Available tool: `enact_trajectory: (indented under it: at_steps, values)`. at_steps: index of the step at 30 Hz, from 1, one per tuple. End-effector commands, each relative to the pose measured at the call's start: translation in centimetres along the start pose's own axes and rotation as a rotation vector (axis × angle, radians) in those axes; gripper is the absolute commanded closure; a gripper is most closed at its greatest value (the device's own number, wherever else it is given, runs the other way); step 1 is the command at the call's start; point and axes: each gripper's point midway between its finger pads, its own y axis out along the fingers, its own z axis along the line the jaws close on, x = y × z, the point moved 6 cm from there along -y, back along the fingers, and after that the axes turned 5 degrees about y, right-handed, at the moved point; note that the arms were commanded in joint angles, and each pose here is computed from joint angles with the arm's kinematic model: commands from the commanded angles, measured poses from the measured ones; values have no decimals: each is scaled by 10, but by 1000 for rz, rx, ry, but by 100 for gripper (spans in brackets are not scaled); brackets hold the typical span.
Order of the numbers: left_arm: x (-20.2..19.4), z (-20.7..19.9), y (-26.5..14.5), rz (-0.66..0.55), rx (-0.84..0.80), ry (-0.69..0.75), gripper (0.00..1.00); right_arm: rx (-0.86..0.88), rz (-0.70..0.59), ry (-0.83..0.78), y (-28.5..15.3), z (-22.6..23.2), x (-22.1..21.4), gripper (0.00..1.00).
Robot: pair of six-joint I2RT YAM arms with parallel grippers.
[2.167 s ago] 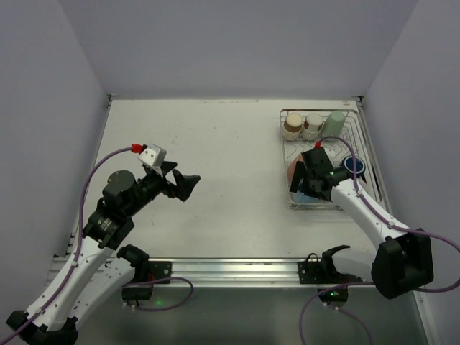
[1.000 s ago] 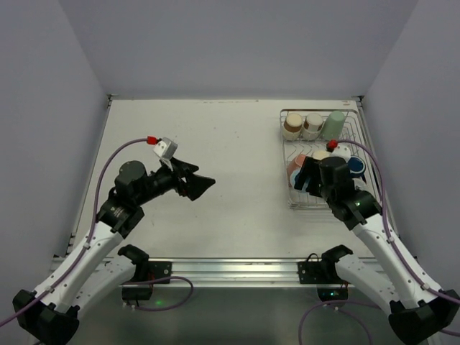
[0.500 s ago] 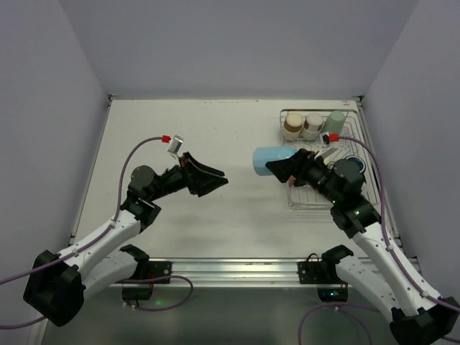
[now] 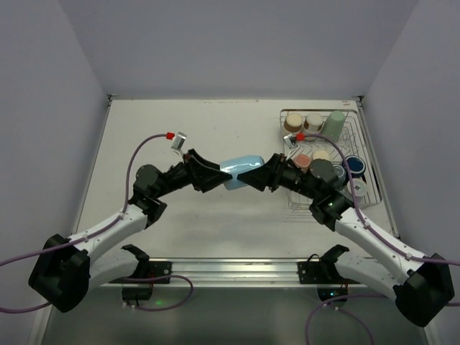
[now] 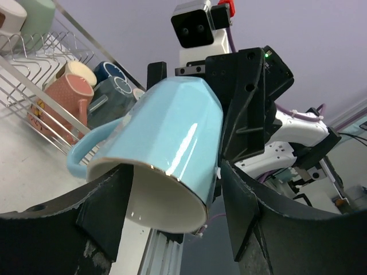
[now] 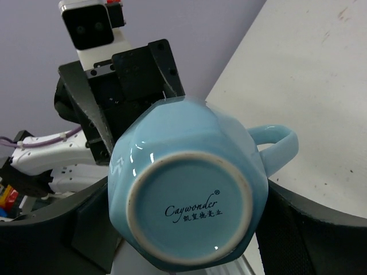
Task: Unload the cups from the dish rack
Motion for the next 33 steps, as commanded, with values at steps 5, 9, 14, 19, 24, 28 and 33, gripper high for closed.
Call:
enact_trajectory:
  at_steps: [5,9,14,19,24,28,33]
  values:
    - [27,-20,11,-123,-100,55,41,227,34,1,14,22,-11,70]
    - [30,-17,8,-173,-82,64,79,231,54,42,18,9,-23,70]
    - [39,-9,6,-239,29,102,100,202,45,36,17,1,-26,30]
    - [65,17,4,-237,366,263,100,77,-7,-45,12,-11,-21,1]
    - [93,80,-12,-122,745,297,100,-103,-33,-122,-2,-33,-22,1]
    - [127,152,-43,29,1080,326,100,-195,-6,-144,-9,-49,-29,1]
    - [141,231,-60,271,1393,306,100,-277,63,-204,-12,-60,-33,1]
